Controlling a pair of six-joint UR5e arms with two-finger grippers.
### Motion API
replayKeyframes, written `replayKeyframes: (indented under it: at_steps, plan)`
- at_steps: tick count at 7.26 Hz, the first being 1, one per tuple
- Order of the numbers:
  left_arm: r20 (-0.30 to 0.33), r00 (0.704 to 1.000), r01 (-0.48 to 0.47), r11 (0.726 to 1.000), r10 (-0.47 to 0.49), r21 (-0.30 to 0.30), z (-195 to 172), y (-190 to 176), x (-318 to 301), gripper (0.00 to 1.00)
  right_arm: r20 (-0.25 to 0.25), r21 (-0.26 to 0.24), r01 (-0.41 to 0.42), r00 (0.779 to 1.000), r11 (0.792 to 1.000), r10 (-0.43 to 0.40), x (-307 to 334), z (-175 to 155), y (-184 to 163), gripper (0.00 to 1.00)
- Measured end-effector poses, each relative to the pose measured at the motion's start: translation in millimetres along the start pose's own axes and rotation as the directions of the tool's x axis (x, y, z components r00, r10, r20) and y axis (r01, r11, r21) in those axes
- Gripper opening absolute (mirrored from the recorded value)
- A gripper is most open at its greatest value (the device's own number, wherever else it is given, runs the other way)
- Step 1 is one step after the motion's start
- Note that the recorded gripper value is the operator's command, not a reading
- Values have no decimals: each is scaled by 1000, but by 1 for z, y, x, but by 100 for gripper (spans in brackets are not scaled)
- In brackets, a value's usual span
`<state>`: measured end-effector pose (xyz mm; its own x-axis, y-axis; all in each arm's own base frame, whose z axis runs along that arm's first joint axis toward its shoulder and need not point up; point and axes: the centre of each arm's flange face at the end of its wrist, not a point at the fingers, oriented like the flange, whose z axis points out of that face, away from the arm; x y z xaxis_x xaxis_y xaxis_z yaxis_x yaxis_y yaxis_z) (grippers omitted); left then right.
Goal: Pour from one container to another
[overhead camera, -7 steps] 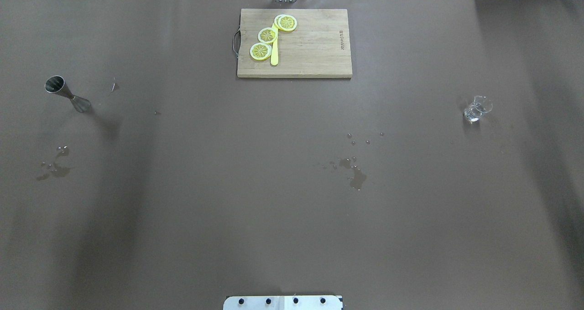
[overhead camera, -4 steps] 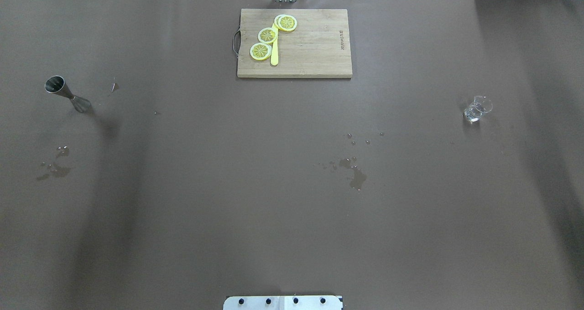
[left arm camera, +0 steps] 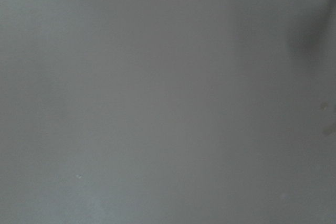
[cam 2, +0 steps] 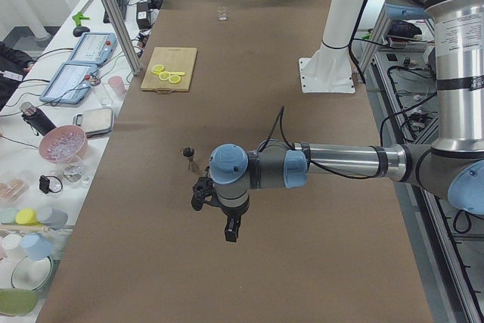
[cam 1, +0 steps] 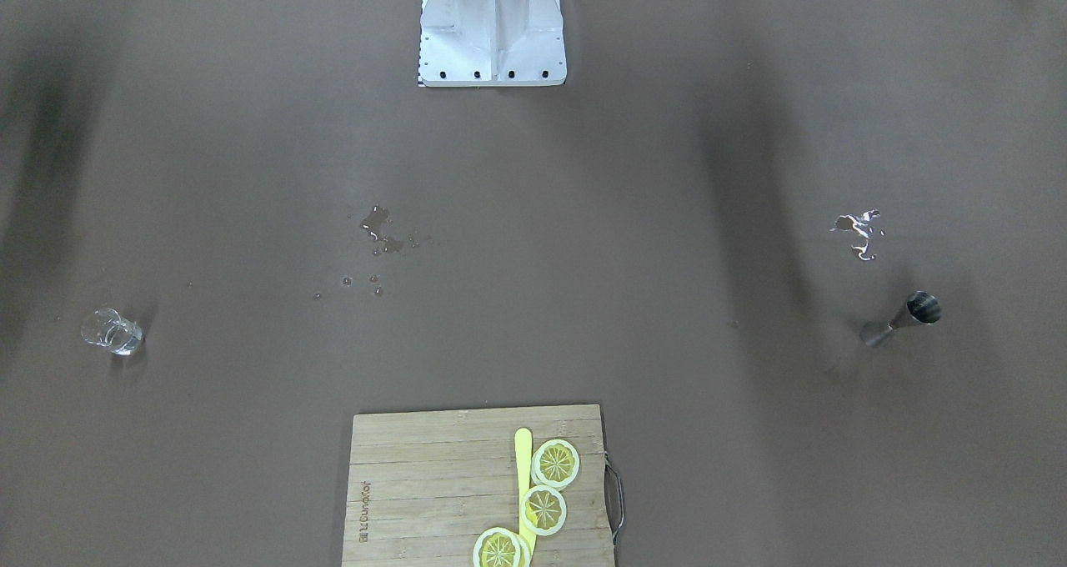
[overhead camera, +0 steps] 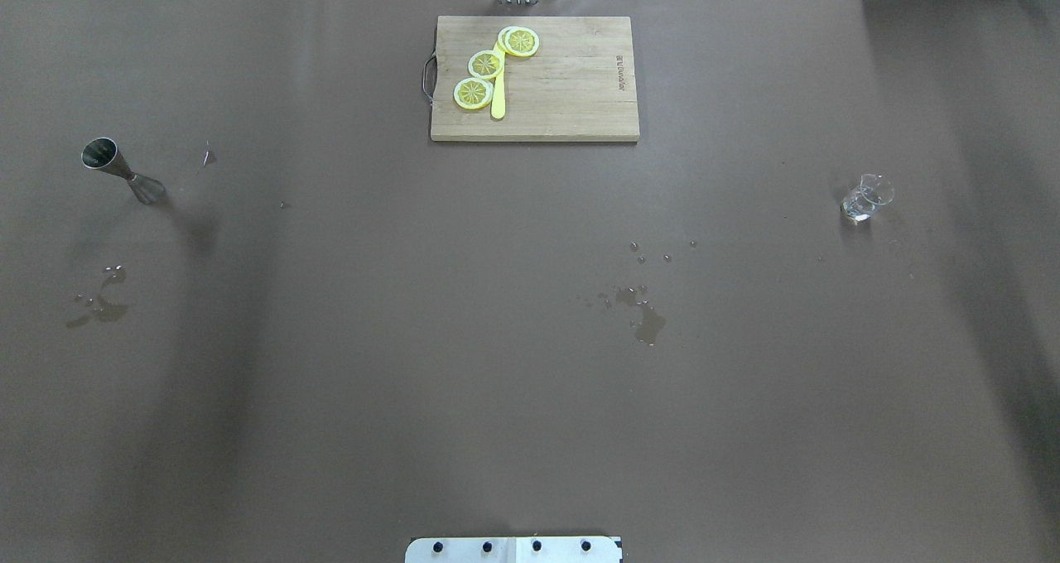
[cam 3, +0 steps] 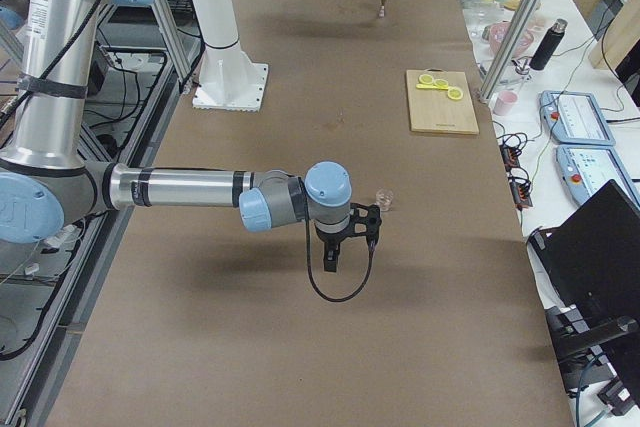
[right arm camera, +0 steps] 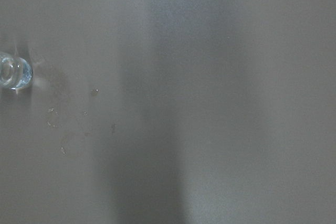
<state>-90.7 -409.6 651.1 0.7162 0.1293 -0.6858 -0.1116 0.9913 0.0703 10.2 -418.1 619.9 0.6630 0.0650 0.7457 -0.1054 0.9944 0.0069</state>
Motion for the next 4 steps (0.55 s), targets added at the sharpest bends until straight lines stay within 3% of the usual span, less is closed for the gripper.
replayKeyframes:
  at_steps: [4]
  plan:
    - [1,1000,7,1000,-7,11,-7,0,-2,98,1,2,3,1000,1000,-3,-2,-1,-1,100]
